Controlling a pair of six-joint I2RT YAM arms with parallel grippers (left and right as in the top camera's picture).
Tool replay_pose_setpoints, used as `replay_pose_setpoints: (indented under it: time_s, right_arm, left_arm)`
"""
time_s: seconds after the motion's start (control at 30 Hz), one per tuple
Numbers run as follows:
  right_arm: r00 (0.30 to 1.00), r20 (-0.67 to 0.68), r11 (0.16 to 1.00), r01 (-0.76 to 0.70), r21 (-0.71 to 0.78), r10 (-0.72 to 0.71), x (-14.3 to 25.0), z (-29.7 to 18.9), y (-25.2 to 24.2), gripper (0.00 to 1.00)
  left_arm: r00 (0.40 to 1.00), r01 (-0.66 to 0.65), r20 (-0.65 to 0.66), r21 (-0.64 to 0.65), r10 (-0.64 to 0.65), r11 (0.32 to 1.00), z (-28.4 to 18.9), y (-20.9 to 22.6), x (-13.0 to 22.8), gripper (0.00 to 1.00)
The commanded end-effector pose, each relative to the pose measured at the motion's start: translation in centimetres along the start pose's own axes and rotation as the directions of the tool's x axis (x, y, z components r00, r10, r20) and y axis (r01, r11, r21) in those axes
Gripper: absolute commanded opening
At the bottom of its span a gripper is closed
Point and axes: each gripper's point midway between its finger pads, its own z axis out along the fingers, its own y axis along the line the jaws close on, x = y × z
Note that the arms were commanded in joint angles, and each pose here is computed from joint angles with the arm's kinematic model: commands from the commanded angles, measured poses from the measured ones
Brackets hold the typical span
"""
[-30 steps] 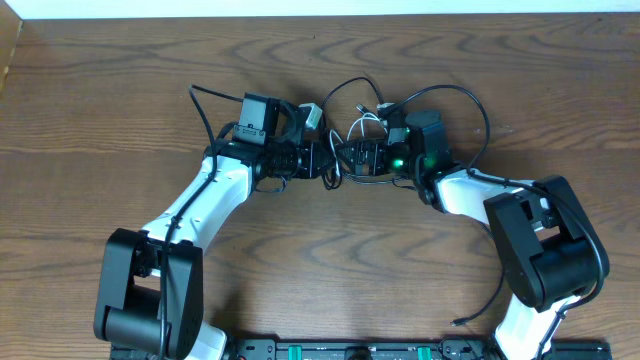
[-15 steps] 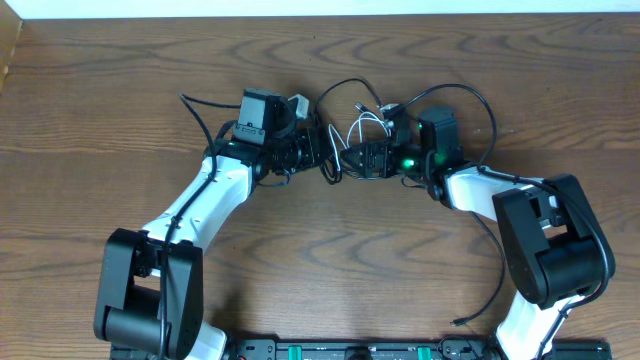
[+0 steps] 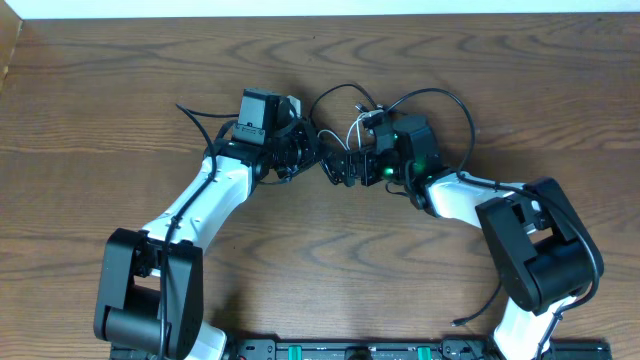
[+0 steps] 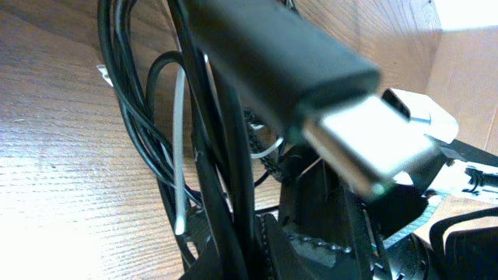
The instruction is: Untangle cables
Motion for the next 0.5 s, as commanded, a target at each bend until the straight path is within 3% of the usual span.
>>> replay_pose_setpoints:
  time_s: [0.0, 0.23, 0.37, 0.47]
  right_arm:
    - [1.0, 0.007, 1.0, -0.002, -0.023, 0.002, -0.7, -0.4, -0.8, 0.99]
    - [0.999, -0.022, 0.971, 0.033, -0.236, -0.039, -0.7, -2.4, 0.6, 0.99]
    - [0.995, -0.019, 0.965, 0.087, -0.248, -0.095, -0.4, -2.2, 1.2, 0.99]
    - [0.994, -0.017, 0.972, 0.105, -0.21, -0.11, -0.3, -1.7, 1.0, 0.99]
  left_arm:
    - [0.999, -0.004, 0.051, -0.015, 0.005, 1.0, -0.6, -0.3, -1.1, 0.07]
    - [0.997, 0.048, 0.068, -0.005, -0.047, 0.999, -0.7, -0.4, -1.6, 0.08]
    - [0.978, 0.196, 0.071, 0.011, -0.196, 0.981, -0.7, -0.5, -1.7, 0.07]
    - [0.975, 0.213, 0.053, 0.059, -0.216, 0.975, -0.7, -1.5, -1.7, 0.07]
